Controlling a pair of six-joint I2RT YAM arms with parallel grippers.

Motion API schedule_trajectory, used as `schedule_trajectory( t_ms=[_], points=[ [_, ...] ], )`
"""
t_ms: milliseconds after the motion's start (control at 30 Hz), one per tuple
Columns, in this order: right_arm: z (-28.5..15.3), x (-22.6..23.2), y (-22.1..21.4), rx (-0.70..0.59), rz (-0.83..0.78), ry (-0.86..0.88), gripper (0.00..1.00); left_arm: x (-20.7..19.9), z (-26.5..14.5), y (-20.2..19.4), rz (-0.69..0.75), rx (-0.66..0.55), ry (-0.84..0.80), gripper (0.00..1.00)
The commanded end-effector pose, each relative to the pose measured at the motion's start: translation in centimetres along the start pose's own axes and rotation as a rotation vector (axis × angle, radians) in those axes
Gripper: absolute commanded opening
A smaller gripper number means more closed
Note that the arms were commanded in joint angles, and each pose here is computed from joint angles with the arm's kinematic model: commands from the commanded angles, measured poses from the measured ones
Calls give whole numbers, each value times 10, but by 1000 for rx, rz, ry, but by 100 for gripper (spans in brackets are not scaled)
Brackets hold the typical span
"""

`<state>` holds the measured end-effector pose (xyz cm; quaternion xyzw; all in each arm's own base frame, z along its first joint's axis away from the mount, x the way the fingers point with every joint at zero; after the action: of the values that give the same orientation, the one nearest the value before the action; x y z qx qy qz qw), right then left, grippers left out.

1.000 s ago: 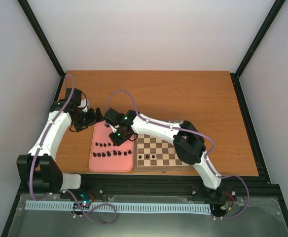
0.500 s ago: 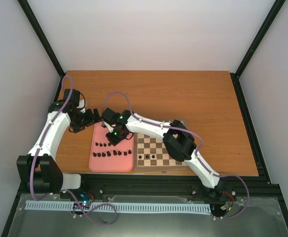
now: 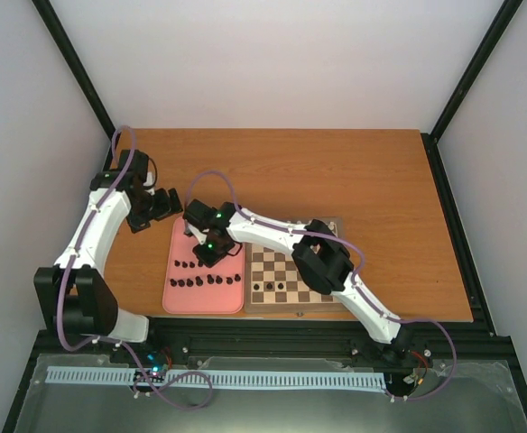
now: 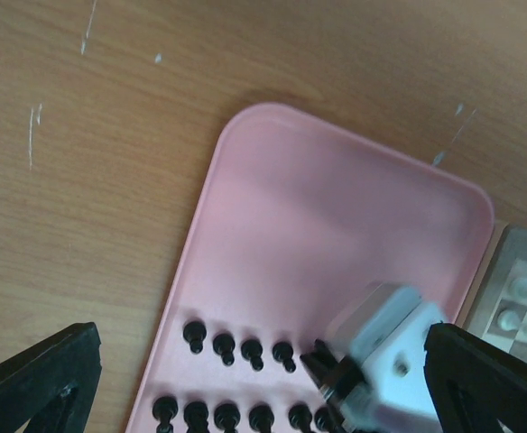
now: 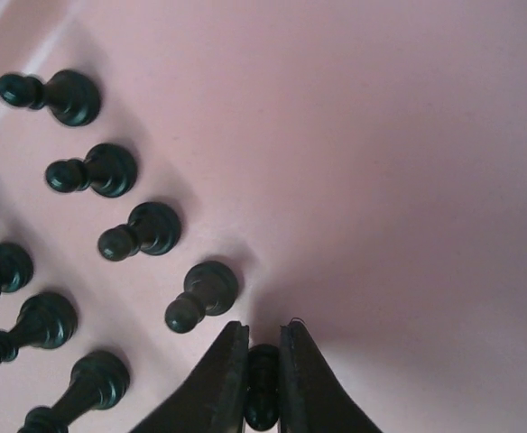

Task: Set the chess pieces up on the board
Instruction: Pick up the chess piece from the storage box, then place the chess piece on the chessboard.

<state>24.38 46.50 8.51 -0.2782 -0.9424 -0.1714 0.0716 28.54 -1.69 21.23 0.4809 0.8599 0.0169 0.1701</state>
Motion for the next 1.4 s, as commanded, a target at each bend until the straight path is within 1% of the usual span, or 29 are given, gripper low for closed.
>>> schedule_trajectory(
  t_ms=[0,100,233,433,567,633,733,833,967,1000,1033,1200,1300,1367],
  points=[
    [0,4,3,-4,-19,2,8,-11,-13,19,-23,-57,6,100],
    [-9,4,5,-21,-26,-14,6,-14,-12,23,-27,-53,7,100],
    [-28,1,11,-63,-33,-54,5,-13,-5,25,-37,-48,18,100],
    [-78,-5,16,-155,-13,-115,5,-15,1,33,-41,-51,33,100],
    [-111,-18,3,-186,39,-180,5,-19,-9,42,-53,-63,24,100],
    [-124,-27,-12,-189,76,-211,5,-22,-24,49,-67,-85,-25,100],
    [-147,-39,-40,-184,132,-248,5,-35,-57,55,-46,-138,-107,100],
    [-149,-50,-80,-126,191,-274,5,-47,-92,58,-24,-199,-188,100],
    [-150,-55,-128,-71,258,-282,5,-52,-157,55,1,-386,-265,100],
    [-149,-55,-138,-61,272,-281,5,-54,-166,52,16,-417,-287,100],
    [-147,-54,-149,-46,285,-276,5,-55,-171,48,29,-431,-304,100],
    [-146,-51,-186,-14,342,-268,5,-64,-176,46,71,-425,-370,100],
    [-141,-50,-201,16,366,-260,5,-70,-177,46,69,-398,-406,100],
    [-140,-49,-204,11,376,-247,5,-70,-176,44,54,-390,-421,100]
  ],
)
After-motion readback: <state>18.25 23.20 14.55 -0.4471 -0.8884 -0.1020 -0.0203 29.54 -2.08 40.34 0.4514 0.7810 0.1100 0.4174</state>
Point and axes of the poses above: each gripper's point midway between its finger pads, its own z axis out along the fingers, its own x axis along the line the jaws close on, y = z × x, the point moved 6 cm from there along -z, back along the fingers, and after that the axes turned 8 degrees about -z, right-handed, at the moved point
